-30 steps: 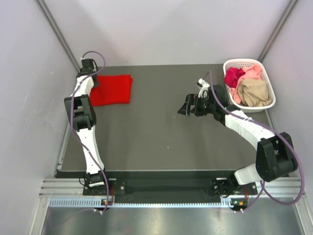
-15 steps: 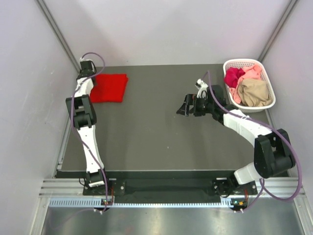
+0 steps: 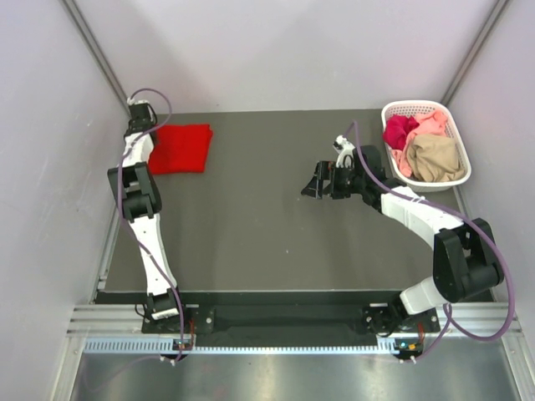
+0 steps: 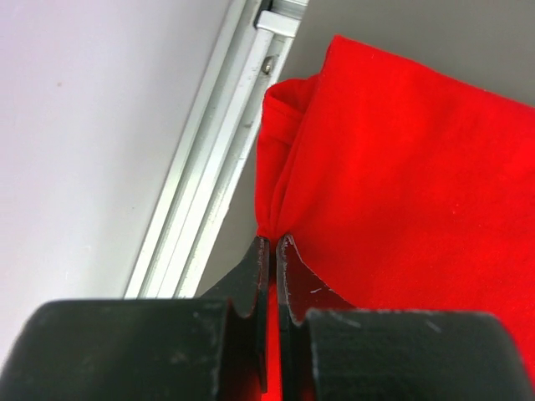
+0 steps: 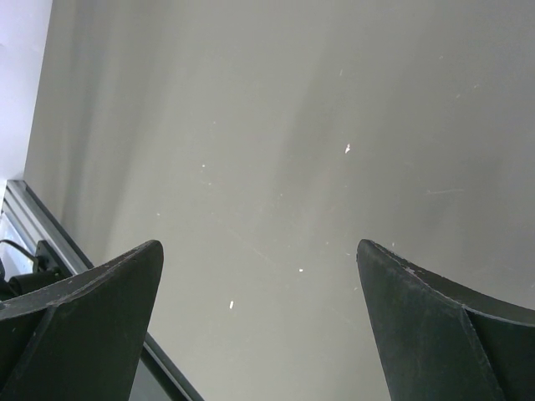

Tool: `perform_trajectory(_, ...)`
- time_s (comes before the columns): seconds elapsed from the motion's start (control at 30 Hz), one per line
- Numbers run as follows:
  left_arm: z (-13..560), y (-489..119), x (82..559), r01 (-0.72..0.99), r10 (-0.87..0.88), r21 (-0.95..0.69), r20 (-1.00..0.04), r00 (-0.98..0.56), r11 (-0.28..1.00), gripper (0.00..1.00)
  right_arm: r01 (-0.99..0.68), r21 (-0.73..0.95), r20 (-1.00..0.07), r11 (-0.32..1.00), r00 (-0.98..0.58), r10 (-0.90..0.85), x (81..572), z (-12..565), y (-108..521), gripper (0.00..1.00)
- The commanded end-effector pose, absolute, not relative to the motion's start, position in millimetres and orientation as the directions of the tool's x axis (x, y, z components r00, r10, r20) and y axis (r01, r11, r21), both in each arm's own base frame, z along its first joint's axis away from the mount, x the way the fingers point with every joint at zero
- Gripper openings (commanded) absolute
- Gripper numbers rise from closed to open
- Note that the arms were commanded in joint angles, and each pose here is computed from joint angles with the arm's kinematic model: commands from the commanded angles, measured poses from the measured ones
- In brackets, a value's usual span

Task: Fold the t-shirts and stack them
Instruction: Neatly place the folded tshirt to the corner

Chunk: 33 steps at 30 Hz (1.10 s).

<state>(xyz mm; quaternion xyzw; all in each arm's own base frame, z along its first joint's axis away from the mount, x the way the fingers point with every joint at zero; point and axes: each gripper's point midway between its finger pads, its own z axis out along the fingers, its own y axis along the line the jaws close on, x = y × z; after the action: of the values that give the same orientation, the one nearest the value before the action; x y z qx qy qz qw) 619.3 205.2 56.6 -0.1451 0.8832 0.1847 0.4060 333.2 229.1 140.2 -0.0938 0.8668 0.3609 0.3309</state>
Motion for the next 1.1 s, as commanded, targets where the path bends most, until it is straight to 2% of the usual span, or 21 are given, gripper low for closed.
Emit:
perform_trajectory(0.0,87.0,222.9,632.9,-0.456,-0.107,0.181,-0.836,-0.538,0.871,0.01,-0.459,0.561,-0.696,0.689,-0.712,0.092,343.6,162.4,238.0,1.0)
perform_trajectory(0.07,97.8,227.4,630.9,-0.483,-0.112,0.188,-0.843,-0.527,0.855,0.23,-0.46,0.561,-0.695,0.688,-0.713,0.091,343.3,162.1,238.1,1.0)
perform_trajectory(0.13,115.2,226.4,627.5,-0.5,-0.134,0.163,-0.852,-0.505,0.85,0.36,-0.46,0.562,-0.694,0.688,-0.714,0.089,342.7,161.6,238.1,1.0)
perform_trajectory(0.2,142.9,216.7,624.4,-0.517,-0.191,0.079,-0.873,-0.449,0.852,0.42,-0.461,0.562,-0.695,0.687,-0.714,0.089,342.4,163.7,238.2,1.0)
perform_trajectory(0.3,151.0,191.9,618.7,-0.481,-0.247,-0.014,-0.871,-0.425,0.877,0.49,-0.46,0.56,-0.693,0.689,-0.716,0.086,340.1,165.6,237.0,1.0)
perform_trajectory(0.37,164.6,175.6,609.4,-0.463,-0.254,-0.037,-0.873,-0.416,0.885,0.59,-0.463,0.553,-0.699,0.693,-0.71,0.084,338.9,169.0,235.3,1.0)
perform_trajectory(0.5,184.2,146.4,591.3,-0.418,-0.242,-0.048,-0.872,-0.425,0.907,0.57,-0.457,0.553,-0.693,0.697,-0.717,0.08,333.6,171.3,233.4,1.0)
perform_trajectory(0.67,159.6,110.1,569.6,-0.349,-0.331,-0.168,-0.809,-0.486,0.922,0.5,-0.448,0.563,-0.687,0.694,-0.72,0.093,324.5,176.8,230.5,1.0)
perform_trajectory(0.73,155.8,86.6,561.7,-0.266,-0.351,-0.243,-0.779,-0.519,0.933,0.49,-0.446,0.57,-0.685,0.69,-0.722,0.098,321.4,178.5,230.7,1.0)
perform_trajectory(0.87,145.7,74.3,547.6,-0.264,-0.376,-0.272,-0.746,-0.55,0.926,0.49,-0.445,0.572,-0.679,0.689,-0.729,0.092,311.9,185.2,227.6,1.0)
perform_trajectory(1.0,154.2,26.2,532.9,-0.134,-0.41,-0.424,-0.672,-0.617,0.896,0.48,-0.458,0.561,-0.69,0.689,-0.719,0.083,304.9,192.5,223.6,1.0)
perform_trajectory(1.07,154.3,-20.1,517.4,-0.041,-0.365,-0.458,-0.647,-0.67,0.888,0.44,-0.459,0.552,-0.692,0.696,-0.719,0.074,302.0,195.9,221.1,1.0)
